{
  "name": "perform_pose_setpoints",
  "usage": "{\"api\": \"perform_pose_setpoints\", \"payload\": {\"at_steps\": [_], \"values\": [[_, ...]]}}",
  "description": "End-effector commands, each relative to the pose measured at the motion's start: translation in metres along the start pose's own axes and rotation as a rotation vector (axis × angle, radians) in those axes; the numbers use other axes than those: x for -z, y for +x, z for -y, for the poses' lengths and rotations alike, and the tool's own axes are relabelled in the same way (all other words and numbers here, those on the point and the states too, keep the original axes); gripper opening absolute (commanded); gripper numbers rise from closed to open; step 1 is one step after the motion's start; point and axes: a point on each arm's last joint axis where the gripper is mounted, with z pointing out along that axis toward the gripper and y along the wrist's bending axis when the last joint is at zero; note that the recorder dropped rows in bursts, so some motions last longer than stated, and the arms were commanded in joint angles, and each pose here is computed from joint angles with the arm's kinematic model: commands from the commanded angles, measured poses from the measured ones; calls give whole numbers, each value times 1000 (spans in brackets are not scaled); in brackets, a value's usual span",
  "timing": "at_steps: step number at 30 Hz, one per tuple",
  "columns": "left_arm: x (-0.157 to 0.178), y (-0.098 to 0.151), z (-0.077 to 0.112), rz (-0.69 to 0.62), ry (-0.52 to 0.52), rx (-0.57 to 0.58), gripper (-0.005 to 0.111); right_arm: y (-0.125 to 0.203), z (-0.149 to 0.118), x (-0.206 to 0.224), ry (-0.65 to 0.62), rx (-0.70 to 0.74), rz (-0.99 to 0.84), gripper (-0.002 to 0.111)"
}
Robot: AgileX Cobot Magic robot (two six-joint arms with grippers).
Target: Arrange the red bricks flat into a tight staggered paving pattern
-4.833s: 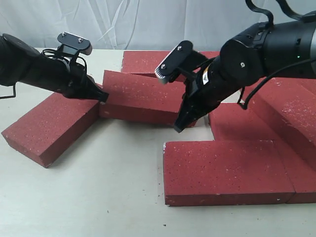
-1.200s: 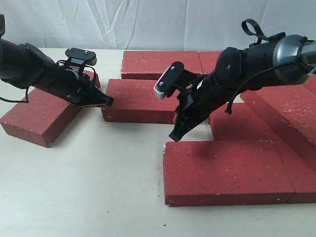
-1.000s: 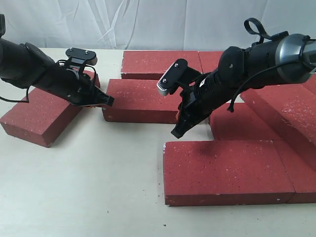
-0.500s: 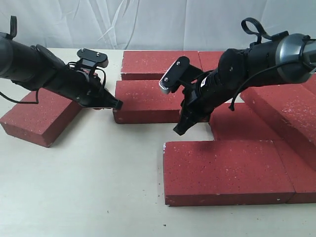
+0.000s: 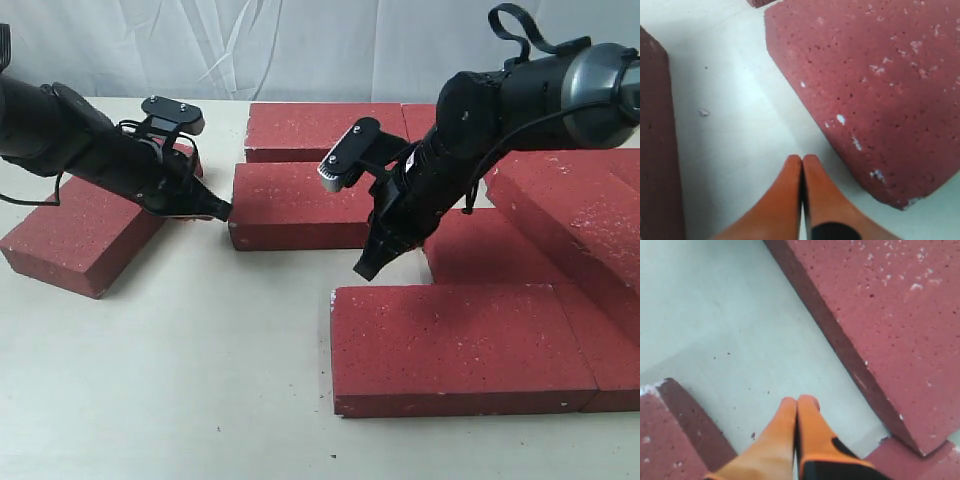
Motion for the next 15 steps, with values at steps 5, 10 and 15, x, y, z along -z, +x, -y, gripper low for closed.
{"api": "perform_pose_setpoints", "payload": {"at_steps": [5, 10, 15], "values": [[2, -1, 6, -14, 43, 9, 0, -1, 9, -20, 35, 23, -14, -1], [-6, -1, 4, -15, 52, 34, 0, -4, 12, -25, 62, 5, 19, -1], [-14, -3, 6, -34, 100, 28, 0, -6, 14, -25, 85, -3, 49, -1]]}}
